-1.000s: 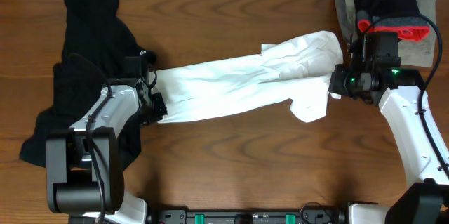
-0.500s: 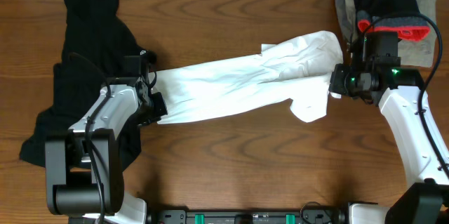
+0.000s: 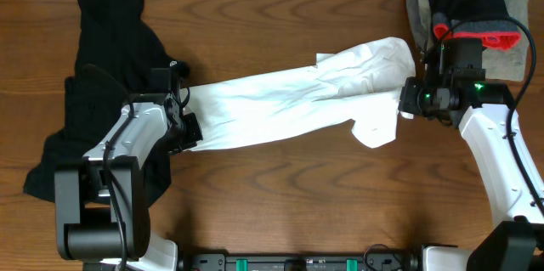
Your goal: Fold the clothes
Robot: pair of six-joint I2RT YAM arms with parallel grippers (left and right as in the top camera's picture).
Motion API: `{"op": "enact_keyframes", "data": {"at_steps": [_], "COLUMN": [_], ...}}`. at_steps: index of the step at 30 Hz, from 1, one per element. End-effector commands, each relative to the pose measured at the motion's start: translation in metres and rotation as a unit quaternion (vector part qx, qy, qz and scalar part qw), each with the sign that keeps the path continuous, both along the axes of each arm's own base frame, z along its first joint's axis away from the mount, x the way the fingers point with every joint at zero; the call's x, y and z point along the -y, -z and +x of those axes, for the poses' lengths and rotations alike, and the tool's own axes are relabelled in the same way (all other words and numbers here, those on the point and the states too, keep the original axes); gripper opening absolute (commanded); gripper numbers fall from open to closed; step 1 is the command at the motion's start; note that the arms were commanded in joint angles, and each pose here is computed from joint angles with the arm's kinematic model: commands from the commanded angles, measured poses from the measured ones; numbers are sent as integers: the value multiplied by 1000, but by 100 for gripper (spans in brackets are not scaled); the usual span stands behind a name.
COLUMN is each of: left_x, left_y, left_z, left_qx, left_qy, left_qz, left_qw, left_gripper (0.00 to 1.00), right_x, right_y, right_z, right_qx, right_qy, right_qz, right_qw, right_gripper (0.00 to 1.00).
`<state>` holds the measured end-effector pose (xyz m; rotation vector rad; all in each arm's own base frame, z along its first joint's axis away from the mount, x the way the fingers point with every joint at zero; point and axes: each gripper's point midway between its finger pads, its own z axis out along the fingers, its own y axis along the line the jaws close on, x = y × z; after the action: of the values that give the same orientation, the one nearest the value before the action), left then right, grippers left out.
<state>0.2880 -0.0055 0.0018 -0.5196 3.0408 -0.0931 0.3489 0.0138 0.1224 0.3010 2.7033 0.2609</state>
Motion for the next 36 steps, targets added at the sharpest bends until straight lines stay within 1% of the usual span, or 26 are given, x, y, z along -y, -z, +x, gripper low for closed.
{"op": "enact_keyframes", "data": {"at_steps": [1,3,7,11,13,14,20,25,32,36], "left_x": [-1,-1,-1,-1,-1,-1,-1,-1,-1,-2], "left_y": [-10,-10,-10,-10,-10,-10,-12,-40,-99,-111], "left_z": [8,8,8,8,8,8,8,13,35,39], "left_qx": [17,17,17,17,17,17,19,33,116,141], "left_qy": [-1,-1,-1,-1,-1,-1,-1,-1,1,1], "left_qz": [-2,-2,-1,-1,-1,-1,-1,-1,1,1], "left_qw": [1000,1000,1000,1000,1000,1000,1000,999,993,990], "left_gripper": [22,28,29,19,8,6,6,6,6,7], "right_x": [4,4,4,4,4,4,4,4,4,4], "right_y": [-7,-7,-7,-7,-7,-7,-7,-7,-7,-7], "right_z": [3,3,3,3,3,3,3,3,3,3], "right_qx": [12,12,12,12,12,12,12,12,13,12], "right_qy": [-1,-1,-1,-2,-1,-1,-1,-1,-1,-2], "right_qz": [-7,-7,-7,-7,-7,-7,-7,-7,-7,-7], "right_qw": [1000,1000,1000,1000,1000,1000,1000,1000,1000,1000], "right_gripper": [2,2,2,2,2,2,2,2,2,2]}}
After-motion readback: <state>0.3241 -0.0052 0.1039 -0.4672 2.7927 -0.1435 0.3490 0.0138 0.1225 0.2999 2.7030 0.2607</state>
